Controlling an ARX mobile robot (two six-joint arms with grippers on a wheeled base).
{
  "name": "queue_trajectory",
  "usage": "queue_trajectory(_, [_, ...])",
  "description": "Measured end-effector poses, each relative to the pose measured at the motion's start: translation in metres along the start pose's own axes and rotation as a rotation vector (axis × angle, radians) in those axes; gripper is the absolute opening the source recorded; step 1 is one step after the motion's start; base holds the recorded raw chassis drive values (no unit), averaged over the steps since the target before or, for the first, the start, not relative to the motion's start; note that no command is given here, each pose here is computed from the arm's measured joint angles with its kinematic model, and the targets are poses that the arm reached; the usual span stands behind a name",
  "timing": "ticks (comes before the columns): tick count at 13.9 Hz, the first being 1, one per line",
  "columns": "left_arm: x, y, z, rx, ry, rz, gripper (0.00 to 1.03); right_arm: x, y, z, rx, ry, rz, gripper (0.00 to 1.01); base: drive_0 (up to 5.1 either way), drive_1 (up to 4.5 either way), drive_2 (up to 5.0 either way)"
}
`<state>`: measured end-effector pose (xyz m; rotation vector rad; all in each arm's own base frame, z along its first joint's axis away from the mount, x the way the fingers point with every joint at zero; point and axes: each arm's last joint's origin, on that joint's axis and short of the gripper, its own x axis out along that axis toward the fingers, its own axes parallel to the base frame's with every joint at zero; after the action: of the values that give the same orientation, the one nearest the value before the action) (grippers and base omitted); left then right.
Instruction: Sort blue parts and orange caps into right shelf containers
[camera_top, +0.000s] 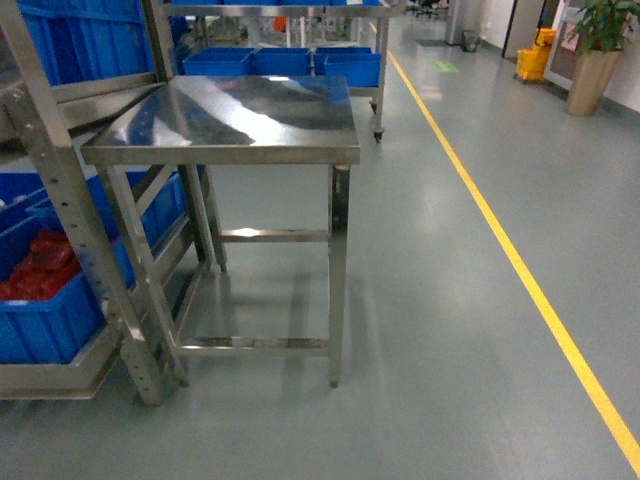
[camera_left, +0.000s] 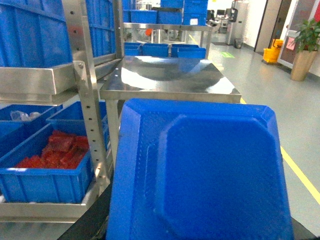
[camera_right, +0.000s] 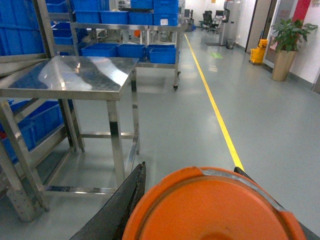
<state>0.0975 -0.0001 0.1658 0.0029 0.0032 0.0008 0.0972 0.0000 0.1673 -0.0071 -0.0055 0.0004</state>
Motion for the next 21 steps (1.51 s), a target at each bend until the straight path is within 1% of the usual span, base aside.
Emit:
queue_trajectory(11, [0.0,-0.0001,-0.0001,0.0,0.001,-0.005,0.44,0.0,-0.0001,-0.0007,0.0,0.008,-0.003,0.45,0.0,4.34,-4.3])
queue_trajectory(12, [0.0,0.0,0.0002,0.0,-0.002,-0.002,0.44,0.0,-0.0001,0.0003,0.0,-0.003,-0.003,0.45,-4.6,1.73,3.6])
queue_trajectory(21, [0.0,0.0,0.0003,0.0,-0.003,0.0,0.44,0.0,0.0,0.0001,0.0,-0.001,-0.001,0.45,-4.6,1.73,3.6])
